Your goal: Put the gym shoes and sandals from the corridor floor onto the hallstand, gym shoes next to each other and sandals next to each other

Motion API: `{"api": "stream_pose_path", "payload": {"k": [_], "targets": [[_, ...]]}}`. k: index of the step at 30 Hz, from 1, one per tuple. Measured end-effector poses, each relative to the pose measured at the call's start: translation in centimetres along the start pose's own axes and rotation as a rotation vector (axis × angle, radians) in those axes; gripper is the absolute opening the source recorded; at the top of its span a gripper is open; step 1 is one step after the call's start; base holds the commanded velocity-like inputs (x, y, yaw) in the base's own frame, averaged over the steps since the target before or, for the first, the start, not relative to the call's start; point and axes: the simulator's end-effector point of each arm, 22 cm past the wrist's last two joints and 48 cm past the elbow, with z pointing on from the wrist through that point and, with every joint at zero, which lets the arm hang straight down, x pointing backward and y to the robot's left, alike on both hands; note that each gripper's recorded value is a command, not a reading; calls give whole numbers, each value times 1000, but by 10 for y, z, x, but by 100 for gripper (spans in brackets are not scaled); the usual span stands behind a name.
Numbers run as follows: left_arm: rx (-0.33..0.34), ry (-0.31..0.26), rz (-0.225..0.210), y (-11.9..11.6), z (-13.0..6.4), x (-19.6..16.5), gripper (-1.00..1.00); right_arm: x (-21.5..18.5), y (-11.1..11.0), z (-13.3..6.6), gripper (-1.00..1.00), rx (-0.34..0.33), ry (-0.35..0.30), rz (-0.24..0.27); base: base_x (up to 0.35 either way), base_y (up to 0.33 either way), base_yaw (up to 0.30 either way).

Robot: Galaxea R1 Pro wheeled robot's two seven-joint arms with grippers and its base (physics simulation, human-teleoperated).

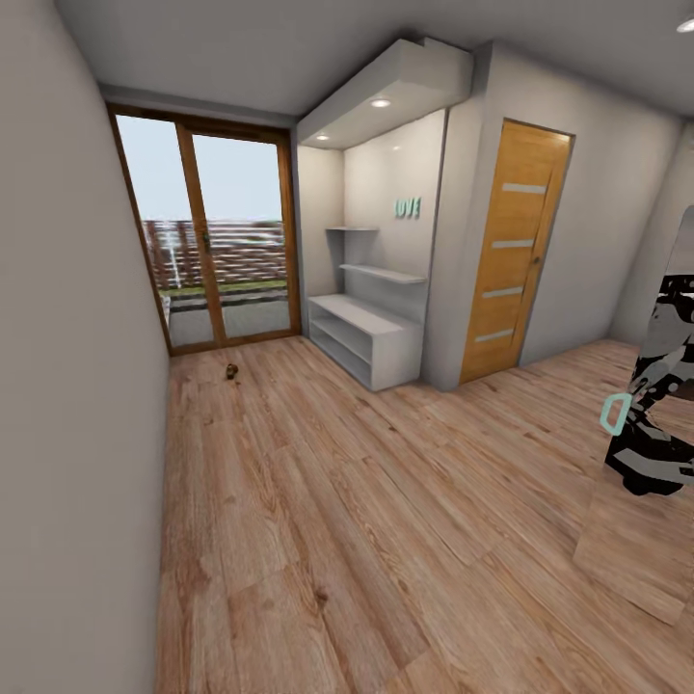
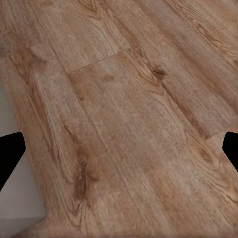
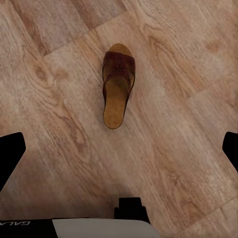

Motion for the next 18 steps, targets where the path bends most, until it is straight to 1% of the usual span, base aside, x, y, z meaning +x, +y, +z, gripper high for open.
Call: {"api": "stream_pose_path", "payload": {"k": [2, 5, 6, 7, 9, 11, 12, 13, 14, 16, 17, 18], "targets": [[-1, -1, 2, 1, 0, 0, 100, 0, 0, 0, 100, 0, 0, 0, -4, 0, 0], [-12, -1, 14, 12, 0, 0, 100, 0, -1, 0, 100, 2, -1, 2, -1, 0, 0], [-20, -1, 21, 20, 0, -1, 100, 0, -2, 0, 100, 3, 0, 3, 0, 0, 0], [-36, -3, 39, 37, -1, -1, 100, -1, 0, 0, 100, 1, -1, 3, 0, 0, 0], [-39, -3, 46, 41, -1, -2, 100, 0, 1, 0, 100, 0, -1, 5, 0, 0, 0], [-43, -18, 51, 44, 2, -11, 100, 0, 1, 0, 100, 0, 0, 5, 0, 0, 0], [-45, -46, 50, 45, 17, -42, 100, 0, 1, 0, 100, 1, 3, 4, 0, 0, 0], [-47, -59, 48, 45, 30, -66, 100, 0, 0, 0, 100, 2, 5, 4, 0, 0, 0], [-48, -51, 45, 45, 40, -81, 100, 0, 0, 0, 100, 2, 5, 3, 0, 0, 0], [-47, -10, 37, 43, 58, -109, 100, -1, -1, 0, 100, 6, 11, 3, 0, 0, 0], [-47, 3, 35, 42, 62, -114, 100, 0, -1, 0, 100, 8, 17, 3, 0, 0, 0], [-43, 28, 30, 38, 68, -124, 100, 3, -2, 1, 100, 12, 37, 3, 0, 0, 0]]}}
